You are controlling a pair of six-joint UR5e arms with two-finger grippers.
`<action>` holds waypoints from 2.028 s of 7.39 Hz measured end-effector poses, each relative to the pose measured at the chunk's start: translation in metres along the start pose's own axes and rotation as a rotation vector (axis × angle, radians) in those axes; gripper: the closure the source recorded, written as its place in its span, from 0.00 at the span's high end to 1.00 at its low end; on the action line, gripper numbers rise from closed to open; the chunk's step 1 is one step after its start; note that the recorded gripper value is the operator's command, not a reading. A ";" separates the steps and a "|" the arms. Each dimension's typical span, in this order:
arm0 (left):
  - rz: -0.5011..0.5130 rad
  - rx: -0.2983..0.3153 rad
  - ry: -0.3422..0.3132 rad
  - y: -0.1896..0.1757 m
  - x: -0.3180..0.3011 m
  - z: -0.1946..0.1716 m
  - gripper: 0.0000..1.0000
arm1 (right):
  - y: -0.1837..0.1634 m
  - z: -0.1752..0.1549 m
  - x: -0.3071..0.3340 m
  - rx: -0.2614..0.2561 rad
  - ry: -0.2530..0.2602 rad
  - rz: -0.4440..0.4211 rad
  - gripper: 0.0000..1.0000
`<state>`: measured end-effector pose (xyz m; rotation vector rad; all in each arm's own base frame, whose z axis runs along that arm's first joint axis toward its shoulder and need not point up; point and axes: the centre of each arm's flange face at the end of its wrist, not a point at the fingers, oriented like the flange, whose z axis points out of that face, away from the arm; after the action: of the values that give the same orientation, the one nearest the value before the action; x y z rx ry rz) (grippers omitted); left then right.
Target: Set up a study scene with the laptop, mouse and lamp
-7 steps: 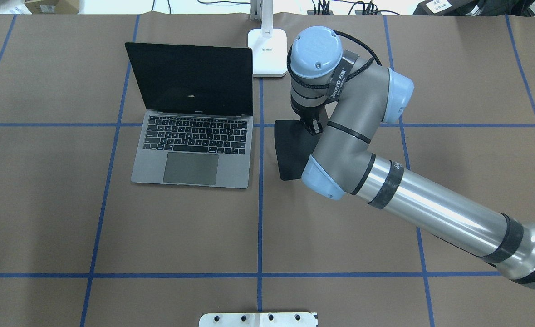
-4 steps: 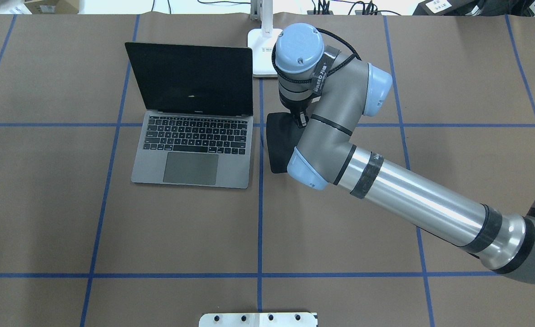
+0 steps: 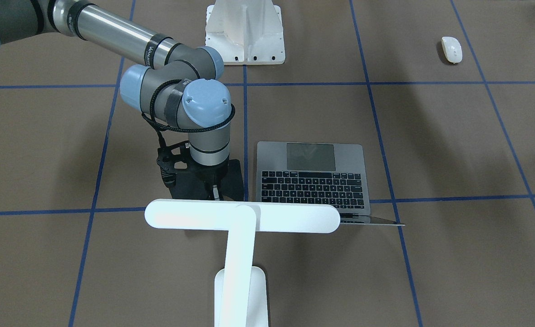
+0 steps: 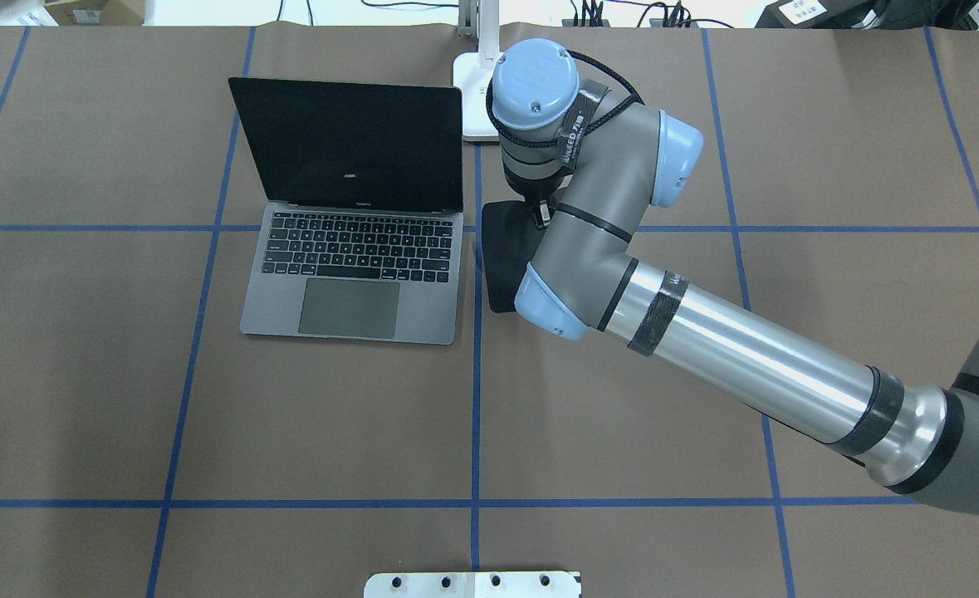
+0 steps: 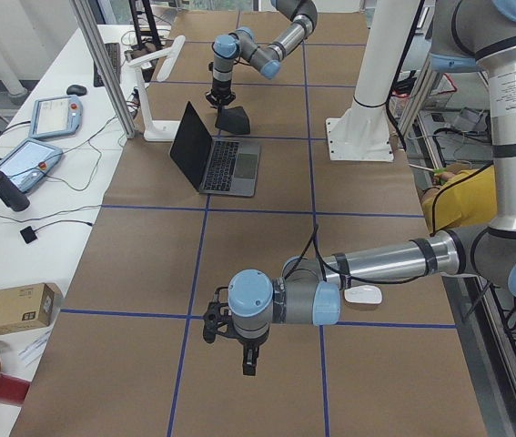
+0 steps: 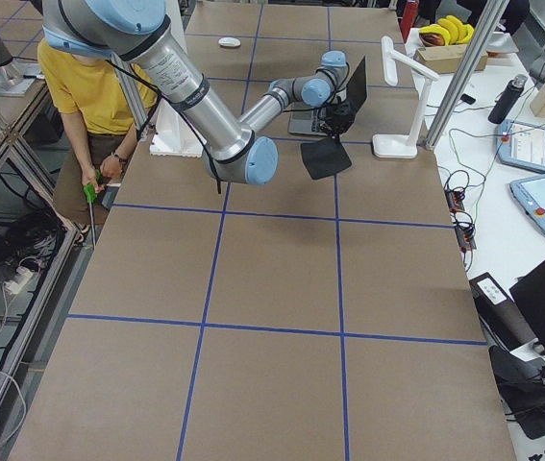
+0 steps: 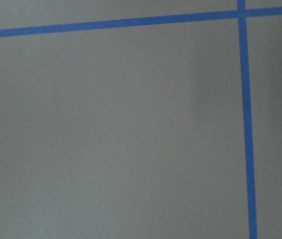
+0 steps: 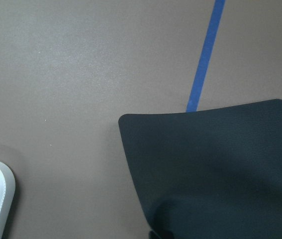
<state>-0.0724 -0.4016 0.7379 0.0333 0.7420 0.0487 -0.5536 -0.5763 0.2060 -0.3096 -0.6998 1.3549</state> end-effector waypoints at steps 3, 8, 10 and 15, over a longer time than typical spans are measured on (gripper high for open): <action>-0.014 -0.002 0.000 0.000 -0.001 0.001 1.00 | 0.002 -0.012 -0.002 -0.027 -0.019 -0.027 1.00; 0.046 0.059 -0.008 -0.022 0.025 -0.026 1.00 | -0.096 -0.041 0.050 -0.047 -0.050 -0.414 1.00; 0.094 0.097 -0.003 -0.025 0.043 -0.045 1.00 | -0.168 -0.060 0.069 -0.034 -0.008 -0.655 1.00; 0.134 0.200 0.207 0.040 0.086 -0.061 1.00 | -0.437 -0.069 0.130 -0.060 0.119 -1.227 1.00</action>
<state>-0.0513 -0.3560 0.6370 0.2720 0.9489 0.1072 -0.1616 -0.5324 0.4454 0.0275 -0.6421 0.1463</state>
